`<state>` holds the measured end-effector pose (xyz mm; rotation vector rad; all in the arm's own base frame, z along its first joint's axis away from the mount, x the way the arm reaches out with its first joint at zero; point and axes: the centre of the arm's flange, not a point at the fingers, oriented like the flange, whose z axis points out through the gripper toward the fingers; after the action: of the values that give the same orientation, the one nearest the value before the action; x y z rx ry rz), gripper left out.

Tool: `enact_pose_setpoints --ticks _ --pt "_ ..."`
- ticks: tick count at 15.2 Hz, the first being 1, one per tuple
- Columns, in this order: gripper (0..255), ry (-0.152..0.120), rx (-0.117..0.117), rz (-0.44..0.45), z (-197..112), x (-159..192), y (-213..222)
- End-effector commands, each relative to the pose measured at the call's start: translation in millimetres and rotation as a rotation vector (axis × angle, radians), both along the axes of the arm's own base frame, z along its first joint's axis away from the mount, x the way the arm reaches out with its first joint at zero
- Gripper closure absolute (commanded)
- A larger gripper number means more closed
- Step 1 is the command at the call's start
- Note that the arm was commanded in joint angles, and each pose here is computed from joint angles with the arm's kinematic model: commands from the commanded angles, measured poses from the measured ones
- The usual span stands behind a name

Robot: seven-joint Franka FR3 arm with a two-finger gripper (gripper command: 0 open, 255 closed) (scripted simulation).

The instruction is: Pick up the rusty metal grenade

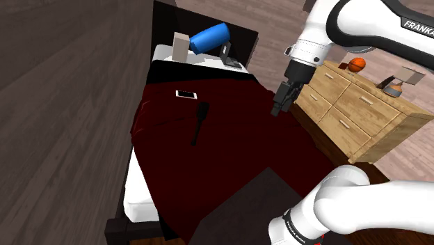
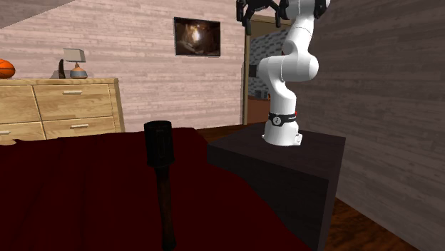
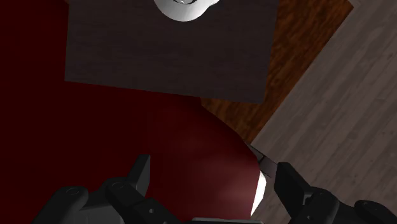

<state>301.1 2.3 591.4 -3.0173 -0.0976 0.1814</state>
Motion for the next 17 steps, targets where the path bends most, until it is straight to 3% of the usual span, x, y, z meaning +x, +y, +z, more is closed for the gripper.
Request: enact_pose_setpoints --ticks 1,17 --pt "0 0.0 0.0 0.0 0 0 0" --pt "0 0.011 -0.061 0.051 -105 184 -12"
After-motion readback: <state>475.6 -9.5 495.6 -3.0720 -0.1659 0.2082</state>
